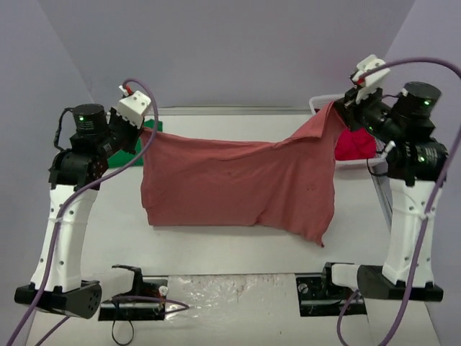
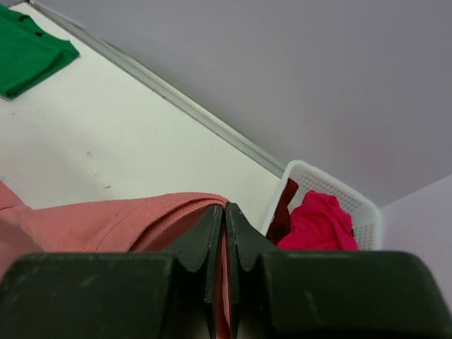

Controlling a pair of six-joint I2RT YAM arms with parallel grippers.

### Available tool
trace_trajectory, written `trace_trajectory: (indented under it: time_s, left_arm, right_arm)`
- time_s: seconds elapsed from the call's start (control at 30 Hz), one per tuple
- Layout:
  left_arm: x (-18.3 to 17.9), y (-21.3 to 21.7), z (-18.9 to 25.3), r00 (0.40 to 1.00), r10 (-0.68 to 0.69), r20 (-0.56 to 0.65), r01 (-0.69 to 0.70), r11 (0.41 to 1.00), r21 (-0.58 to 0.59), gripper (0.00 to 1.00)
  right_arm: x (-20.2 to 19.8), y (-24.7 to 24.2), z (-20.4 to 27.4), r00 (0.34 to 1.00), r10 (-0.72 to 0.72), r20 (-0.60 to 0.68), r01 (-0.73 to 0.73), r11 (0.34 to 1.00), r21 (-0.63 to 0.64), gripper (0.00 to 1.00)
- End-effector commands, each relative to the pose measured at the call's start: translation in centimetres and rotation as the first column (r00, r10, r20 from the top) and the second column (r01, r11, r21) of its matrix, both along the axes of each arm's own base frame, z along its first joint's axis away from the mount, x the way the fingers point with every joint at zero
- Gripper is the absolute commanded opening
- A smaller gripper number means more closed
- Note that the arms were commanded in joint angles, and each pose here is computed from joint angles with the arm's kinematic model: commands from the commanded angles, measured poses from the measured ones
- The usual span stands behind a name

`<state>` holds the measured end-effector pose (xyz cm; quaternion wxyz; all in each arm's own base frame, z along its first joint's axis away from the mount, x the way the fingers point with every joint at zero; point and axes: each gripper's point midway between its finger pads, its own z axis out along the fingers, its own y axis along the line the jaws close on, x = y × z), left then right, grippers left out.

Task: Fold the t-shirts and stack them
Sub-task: Flatten out the tshirt

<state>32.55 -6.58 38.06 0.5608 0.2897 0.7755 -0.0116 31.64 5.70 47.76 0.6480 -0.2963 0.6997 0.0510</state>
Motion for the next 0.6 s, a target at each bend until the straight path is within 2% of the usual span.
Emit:
trace_trajectory:
  time_s: [0.0, 0.07, 0.1, 0.17, 0.2, 0.3, 0.33, 0.43, 0.47, 0.5, 0.57]
  left_arm:
    - [6.2, -0.2, -3.3, 0.997, 0.036, -0.063, -0.036, 0.999, 0.000, 0.02]
    - [8.2, -0.4, -4.8, 0.995, 0.039, -0.097, -0.038, 0.999, 0.006, 0.02]
    - [9.9, -0.5, -6.9, 0.989, 0.038, -0.144, -0.037, 0.999, 0.016, 0.02]
    - [11.8, -0.7, -7.4, 0.987, 0.043, -0.153, -0.040, 0.999, 0.020, 0.02]
    - [13.4, -0.6, -9.4, 0.979, 0.055, -0.198, -0.051, 0.998, 0.028, 0.03]
    - [16.8, -0.5, -9.2, 0.977, 0.092, -0.191, -0.087, 0.996, 0.033, 0.02]
    - [17.6, -0.2, -8.3, 0.980, 0.112, -0.166, -0.108, 0.993, 0.037, 0.02]
    - [18.9, -0.3, -3.1, 0.990, 0.134, -0.053, -0.133, 0.991, 0.026, 0.02]
    - [18.9, -0.4, -1.4, 0.991, 0.135, -0.019, -0.135, 0.991, 0.019, 0.02]
    - [18.2, -0.4, 2.2, 0.990, 0.136, 0.043, -0.136, 0.991, -0.003, 0.02]
    - [16.7, -0.3, 5.6, 0.986, 0.138, 0.090, -0.136, 0.990, -0.028, 0.02]
  right_arm:
    - [8.5, -0.9, -5.8, 0.991, -0.020, -0.132, 0.020, 1.000, 0.002, 0.00]
    - [10.9, -0.7, -7.5, 0.987, -0.012, -0.159, 0.013, 1.000, 0.005, 0.00]
    - [12.9, -0.9, -9.5, 0.979, -0.018, -0.202, 0.019, 1.000, 0.005, 0.00]
    - [15.0, -0.9, -11.0, 0.974, -0.021, -0.227, 0.021, 1.000, 0.001, 0.00]
    - [15.9, -0.9, -10.0, 0.979, -0.024, -0.201, 0.024, 1.000, -0.003, 0.00]
    - [19.8, -0.9, -11.8, 0.970, -0.041, -0.238, 0.045, 0.999, 0.011, 0.00]
    - [20.2, -0.9, -8.8, 0.984, -0.048, -0.170, 0.051, 0.999, 0.012, 0.00]
    - [20.4, -0.9, -3.8, 0.996, -0.062, -0.061, 0.063, 0.998, 0.018, 0.00]
    - [20.1, -1.0, -2.4, 0.997, -0.067, -0.031, 0.067, 0.998, 0.021, 0.00]
    - [19.3, -0.9, -0.6, 0.998, -0.067, 0.007, 0.067, 0.997, 0.025, 0.00]
    - [17.3, -0.9, 3.4, 0.993, -0.070, 0.095, 0.067, 0.997, 0.038, 0.00]
